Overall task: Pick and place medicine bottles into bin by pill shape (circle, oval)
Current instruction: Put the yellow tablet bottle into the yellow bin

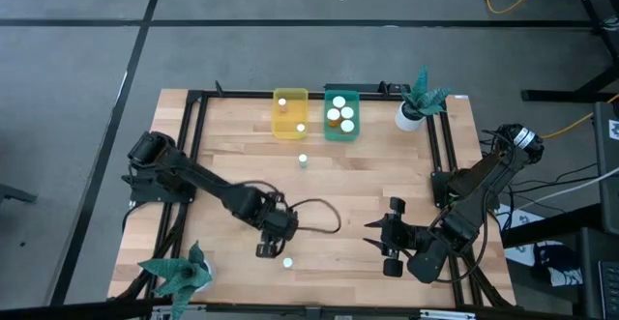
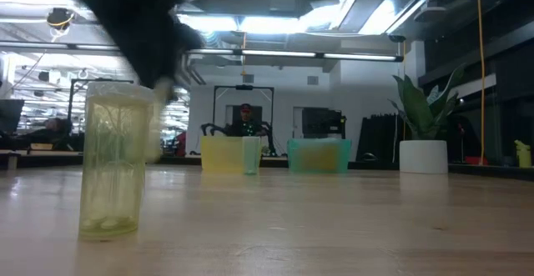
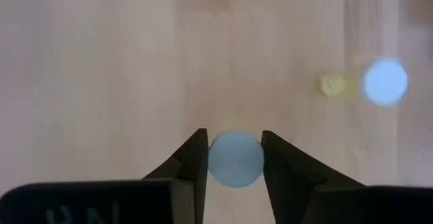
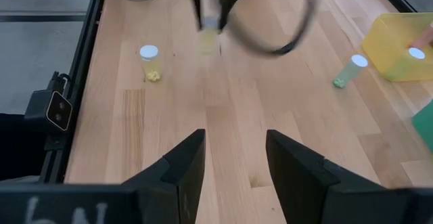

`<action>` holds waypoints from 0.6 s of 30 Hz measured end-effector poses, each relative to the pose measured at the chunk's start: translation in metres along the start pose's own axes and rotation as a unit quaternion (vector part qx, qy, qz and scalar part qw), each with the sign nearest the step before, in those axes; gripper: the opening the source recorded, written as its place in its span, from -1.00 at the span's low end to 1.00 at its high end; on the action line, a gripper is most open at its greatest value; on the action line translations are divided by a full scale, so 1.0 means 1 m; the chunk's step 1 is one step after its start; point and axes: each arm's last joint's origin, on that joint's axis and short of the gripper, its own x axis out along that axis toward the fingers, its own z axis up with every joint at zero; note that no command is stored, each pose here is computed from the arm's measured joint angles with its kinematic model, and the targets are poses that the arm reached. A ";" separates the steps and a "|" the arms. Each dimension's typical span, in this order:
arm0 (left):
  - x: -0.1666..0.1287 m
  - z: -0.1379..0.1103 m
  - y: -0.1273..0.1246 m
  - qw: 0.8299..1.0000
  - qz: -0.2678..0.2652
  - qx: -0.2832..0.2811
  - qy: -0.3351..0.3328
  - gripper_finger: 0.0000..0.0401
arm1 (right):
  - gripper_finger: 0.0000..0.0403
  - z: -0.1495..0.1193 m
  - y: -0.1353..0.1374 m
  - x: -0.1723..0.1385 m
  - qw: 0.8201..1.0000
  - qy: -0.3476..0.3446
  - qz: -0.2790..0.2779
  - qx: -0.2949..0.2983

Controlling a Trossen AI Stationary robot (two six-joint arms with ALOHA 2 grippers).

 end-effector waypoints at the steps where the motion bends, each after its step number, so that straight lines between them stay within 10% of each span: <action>1: -0.010 0.005 0.004 1.000 0.015 0.006 -0.005 -0.52 | -0.22 0.000 0.000 0.000 1.000 0.000 0.000 0.000; 9: -0.092 0.048 0.092 0.986 0.144 -0.074 -0.035 -0.55 | -0.22 -0.001 -0.001 0.000 1.000 0.005 -0.004 0.005; 18: -0.123 0.036 0.256 0.961 0.180 -0.206 -0.049 -0.56 | -0.22 -0.002 -0.002 0.000 1.000 0.009 -0.006 0.001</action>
